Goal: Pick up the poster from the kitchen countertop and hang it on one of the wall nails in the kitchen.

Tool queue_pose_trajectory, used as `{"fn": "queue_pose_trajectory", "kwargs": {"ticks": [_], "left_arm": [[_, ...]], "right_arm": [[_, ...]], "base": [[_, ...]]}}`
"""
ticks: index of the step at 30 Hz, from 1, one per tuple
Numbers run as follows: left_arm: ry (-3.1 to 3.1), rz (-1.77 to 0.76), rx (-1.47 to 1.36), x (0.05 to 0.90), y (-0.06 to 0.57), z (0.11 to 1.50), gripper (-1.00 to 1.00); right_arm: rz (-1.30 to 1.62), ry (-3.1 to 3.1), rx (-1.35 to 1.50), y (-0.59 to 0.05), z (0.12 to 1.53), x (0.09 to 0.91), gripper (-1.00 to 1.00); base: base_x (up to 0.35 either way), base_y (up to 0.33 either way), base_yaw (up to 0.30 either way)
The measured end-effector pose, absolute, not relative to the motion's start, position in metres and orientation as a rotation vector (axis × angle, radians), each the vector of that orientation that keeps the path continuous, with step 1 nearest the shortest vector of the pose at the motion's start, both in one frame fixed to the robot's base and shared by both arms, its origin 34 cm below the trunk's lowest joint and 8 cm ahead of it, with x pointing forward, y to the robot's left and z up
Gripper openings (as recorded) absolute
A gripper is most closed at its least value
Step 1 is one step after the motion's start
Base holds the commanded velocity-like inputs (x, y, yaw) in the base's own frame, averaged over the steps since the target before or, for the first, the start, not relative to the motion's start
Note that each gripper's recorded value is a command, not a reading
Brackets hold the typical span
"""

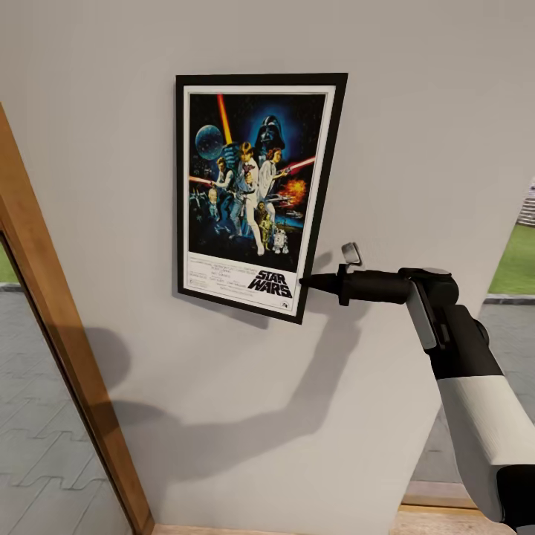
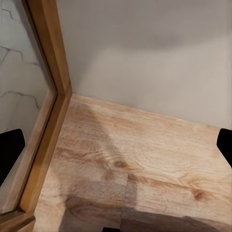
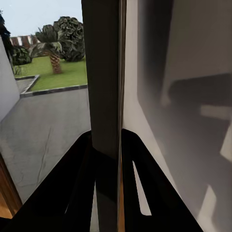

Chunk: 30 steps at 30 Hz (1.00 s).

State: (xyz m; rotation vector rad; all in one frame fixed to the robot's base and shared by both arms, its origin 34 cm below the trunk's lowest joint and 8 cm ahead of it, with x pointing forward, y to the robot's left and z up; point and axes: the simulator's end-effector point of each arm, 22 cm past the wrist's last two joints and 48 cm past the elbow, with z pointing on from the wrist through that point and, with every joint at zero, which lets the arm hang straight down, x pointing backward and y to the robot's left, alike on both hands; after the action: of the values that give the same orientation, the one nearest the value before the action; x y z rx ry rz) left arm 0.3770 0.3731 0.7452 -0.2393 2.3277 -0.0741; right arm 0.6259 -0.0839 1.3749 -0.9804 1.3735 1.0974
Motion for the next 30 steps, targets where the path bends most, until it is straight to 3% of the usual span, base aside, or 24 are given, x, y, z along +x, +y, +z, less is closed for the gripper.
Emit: {"fn": "queue_pose_trajectory", "kwargs": {"ticks": [30], "left_arm": [[2.329,-0.074,-0.24,0.3769,0.373,0.7451,1.0]], "right_arm": [[1.098,1.374,-0.98,-0.0839,1.3748,0.6259,-1.0]], "base": [[0.0,0.01,0.0]]}}
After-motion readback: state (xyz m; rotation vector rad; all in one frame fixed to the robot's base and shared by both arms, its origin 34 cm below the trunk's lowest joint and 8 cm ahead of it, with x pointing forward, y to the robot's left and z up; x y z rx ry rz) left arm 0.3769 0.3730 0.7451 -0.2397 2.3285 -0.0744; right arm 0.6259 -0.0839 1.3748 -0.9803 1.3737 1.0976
